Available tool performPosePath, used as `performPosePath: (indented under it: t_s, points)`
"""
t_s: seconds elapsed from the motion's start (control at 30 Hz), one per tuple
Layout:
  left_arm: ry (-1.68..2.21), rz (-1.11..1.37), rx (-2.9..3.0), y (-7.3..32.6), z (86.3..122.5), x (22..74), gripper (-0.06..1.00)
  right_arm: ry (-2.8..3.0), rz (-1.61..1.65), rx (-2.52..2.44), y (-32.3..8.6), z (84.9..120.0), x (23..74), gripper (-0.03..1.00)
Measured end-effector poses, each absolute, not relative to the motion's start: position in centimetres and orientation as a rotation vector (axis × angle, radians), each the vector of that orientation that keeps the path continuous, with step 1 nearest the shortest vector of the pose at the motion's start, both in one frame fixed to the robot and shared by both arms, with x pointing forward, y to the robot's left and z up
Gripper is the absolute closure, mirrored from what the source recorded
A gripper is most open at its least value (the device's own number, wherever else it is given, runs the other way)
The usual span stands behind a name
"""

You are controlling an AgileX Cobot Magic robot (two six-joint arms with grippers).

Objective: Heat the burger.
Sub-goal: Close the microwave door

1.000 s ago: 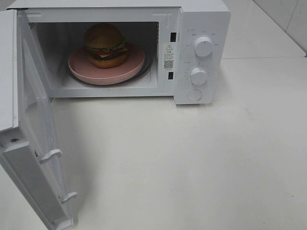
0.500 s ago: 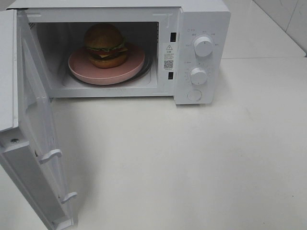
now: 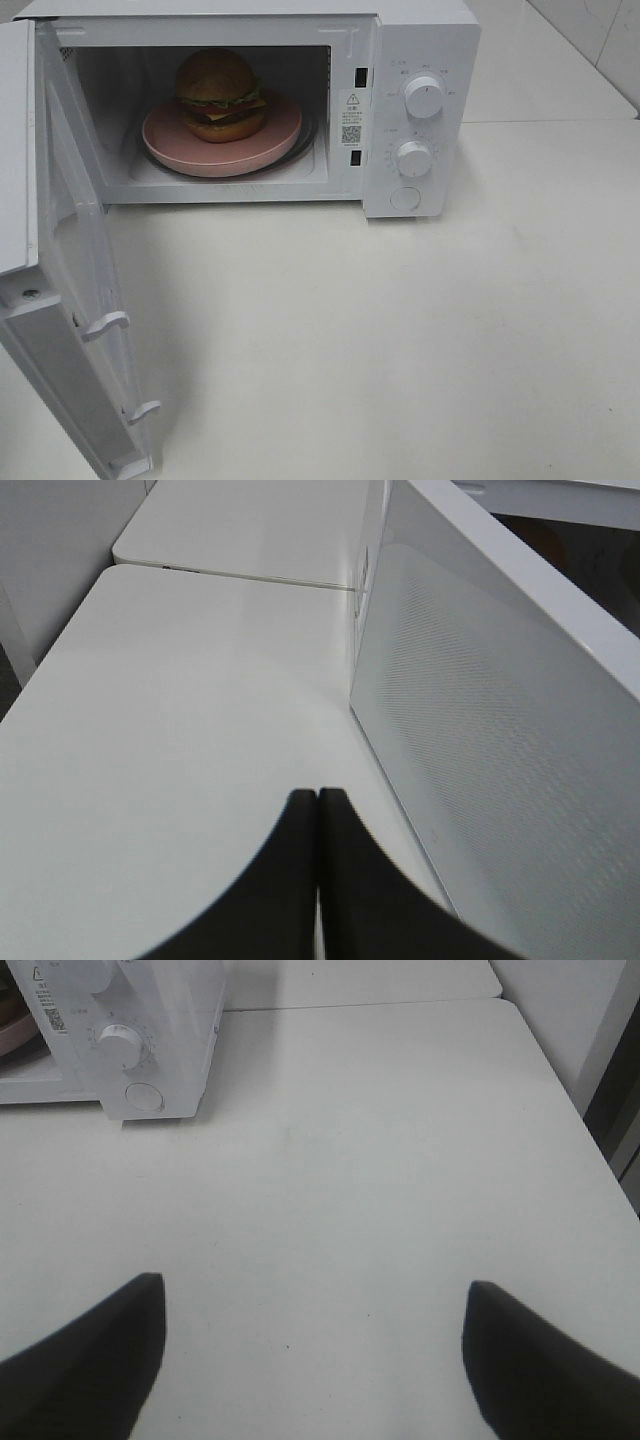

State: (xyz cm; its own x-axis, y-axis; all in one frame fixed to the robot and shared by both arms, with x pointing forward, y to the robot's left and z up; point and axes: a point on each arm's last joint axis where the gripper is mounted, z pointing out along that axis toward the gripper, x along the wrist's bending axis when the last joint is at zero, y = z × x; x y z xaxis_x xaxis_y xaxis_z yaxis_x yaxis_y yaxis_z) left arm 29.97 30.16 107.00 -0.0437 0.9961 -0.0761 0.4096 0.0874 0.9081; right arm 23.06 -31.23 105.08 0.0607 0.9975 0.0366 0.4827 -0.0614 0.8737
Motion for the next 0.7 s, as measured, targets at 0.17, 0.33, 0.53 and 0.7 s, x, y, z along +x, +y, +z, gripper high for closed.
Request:
performPosePath:
  t_s: [0.17,0.33,0.53,0.7]
  points:
    - [1.535,0.971,1.391,30.2,105.8,31.8,0.94,1.506,0.926,1.635,-31.2,105.1,23.1,0.21]
    - [1.499,1.007,1.354,30.3,103.4,33.4,0.94,1.506,0.926,1.635,-31.2,105.1,23.1,0.21]
    - [1.469,1.034,1.322,30.4,101.9,34.1,0.94,1.506,0.926,1.635,-31.2,105.1,23.1,0.21]
    - [1.416,1.079,1.269,30.5,100.8,34.7,0.94,1.506,0.926,1.635,-31.2,105.1,23.1,0.21]
